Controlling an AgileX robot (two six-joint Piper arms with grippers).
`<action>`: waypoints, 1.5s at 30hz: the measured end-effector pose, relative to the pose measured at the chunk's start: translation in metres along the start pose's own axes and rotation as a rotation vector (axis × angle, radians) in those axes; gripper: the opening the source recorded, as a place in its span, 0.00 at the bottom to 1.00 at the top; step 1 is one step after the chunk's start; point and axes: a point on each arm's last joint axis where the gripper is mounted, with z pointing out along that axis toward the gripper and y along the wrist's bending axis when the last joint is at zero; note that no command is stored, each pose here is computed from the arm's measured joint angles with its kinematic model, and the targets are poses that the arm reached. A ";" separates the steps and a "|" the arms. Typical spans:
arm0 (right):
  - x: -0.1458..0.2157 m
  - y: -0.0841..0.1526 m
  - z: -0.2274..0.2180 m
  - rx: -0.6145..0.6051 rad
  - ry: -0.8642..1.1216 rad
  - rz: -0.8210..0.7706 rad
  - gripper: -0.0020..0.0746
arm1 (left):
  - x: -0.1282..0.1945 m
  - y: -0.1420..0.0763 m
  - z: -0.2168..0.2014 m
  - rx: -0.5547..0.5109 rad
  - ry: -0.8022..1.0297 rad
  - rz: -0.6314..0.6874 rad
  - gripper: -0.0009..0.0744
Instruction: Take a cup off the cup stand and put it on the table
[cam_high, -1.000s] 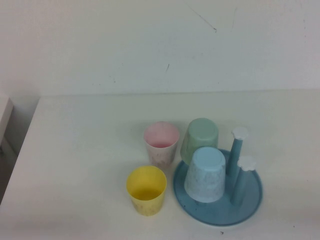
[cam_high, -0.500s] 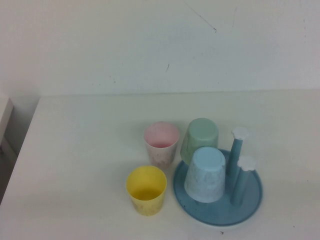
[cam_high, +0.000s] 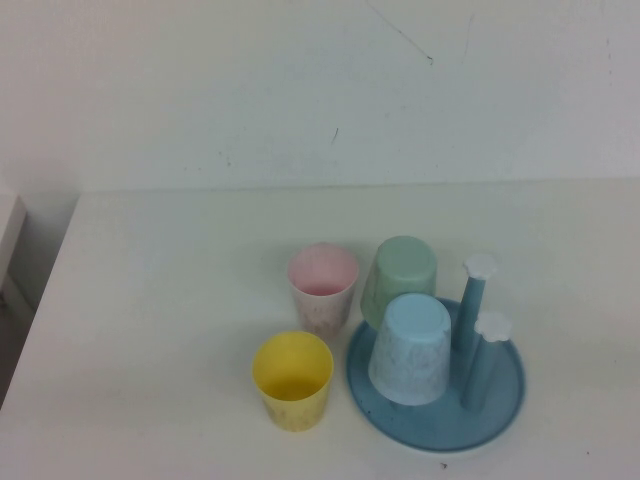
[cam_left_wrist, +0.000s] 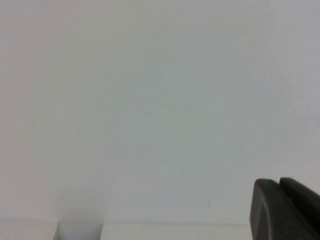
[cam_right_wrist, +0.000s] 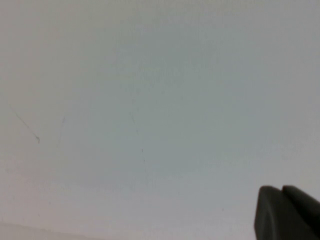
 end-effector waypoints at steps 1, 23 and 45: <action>-0.004 -0.002 -0.001 0.001 0.034 -0.012 0.02 | -0.006 -0.002 -0.001 0.003 0.032 -0.009 0.01; 0.018 0.017 0.037 -0.394 0.778 -0.152 0.02 | -0.051 -0.033 0.083 0.158 0.930 0.018 0.01; 0.026 0.029 0.037 -0.500 0.778 -0.085 0.02 | 0.001 -0.092 0.177 0.499 1.235 0.003 0.01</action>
